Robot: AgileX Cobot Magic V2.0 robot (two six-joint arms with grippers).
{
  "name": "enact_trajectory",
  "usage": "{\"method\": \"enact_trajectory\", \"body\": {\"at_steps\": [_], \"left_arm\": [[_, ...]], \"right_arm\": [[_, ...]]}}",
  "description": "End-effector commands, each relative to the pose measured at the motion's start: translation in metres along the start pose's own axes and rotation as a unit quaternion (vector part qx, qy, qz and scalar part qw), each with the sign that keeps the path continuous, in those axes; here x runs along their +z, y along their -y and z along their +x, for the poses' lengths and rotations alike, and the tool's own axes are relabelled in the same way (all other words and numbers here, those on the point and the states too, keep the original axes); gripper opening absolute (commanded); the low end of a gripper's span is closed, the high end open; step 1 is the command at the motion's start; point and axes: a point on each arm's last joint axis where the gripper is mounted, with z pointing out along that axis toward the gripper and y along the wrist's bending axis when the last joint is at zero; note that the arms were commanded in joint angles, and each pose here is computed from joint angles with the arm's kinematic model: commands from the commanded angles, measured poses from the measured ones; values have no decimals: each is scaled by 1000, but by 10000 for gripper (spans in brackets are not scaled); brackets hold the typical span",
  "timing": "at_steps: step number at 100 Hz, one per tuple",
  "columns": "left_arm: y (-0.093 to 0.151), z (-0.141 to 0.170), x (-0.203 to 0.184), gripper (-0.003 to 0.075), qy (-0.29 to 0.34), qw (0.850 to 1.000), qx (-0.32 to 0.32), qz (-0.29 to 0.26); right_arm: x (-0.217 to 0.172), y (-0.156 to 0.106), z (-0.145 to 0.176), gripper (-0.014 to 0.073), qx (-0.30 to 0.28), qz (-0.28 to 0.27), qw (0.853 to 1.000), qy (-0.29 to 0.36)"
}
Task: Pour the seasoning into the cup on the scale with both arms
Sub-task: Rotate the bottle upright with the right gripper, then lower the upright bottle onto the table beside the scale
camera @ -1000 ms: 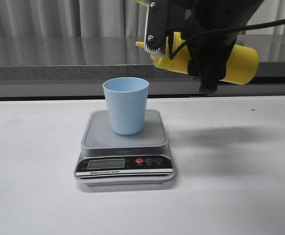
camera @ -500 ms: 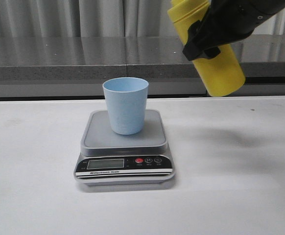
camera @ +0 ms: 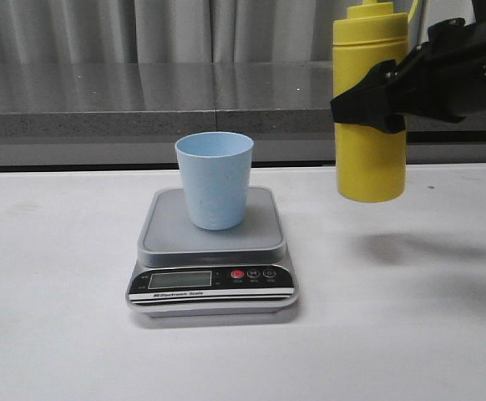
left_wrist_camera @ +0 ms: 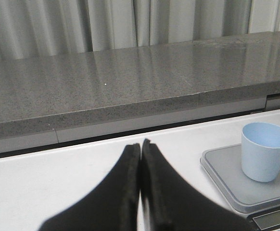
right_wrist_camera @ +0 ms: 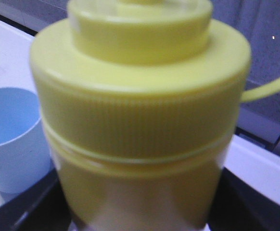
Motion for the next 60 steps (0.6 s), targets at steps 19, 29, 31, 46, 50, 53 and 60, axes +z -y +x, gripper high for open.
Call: {"method": "enact_trajectory", "body": {"at_steps": [19,29,31,46,50,53,60], "left_arm": [[0,-16,-1,-18,49,999,-5,-3],[0,-16,-1,-18,49,999,-5,-3],[0,-16,-1,-18,49,999,-5,-3],[0,-16,-1,-18,49,999,-5,-3],[0,-16,-1,-18,49,999,-5,-3],[0,-16,-1,-18,49,999,-5,-3],[0,-16,-1,-18,49,999,-5,-3]], "right_arm": [[3,-2,-1,184,-42,-12,996,81],[9,-1,6,184,-26,-15,996,88],[9,-1,7,184,-25,-17,995,91],[17,1,18,184,0,-15,995,100],[19,1,22,184,5,-16,995,97],[20,1,24,184,7,-18,995,95],[23,2,30,184,11,-20,996,91]]}}
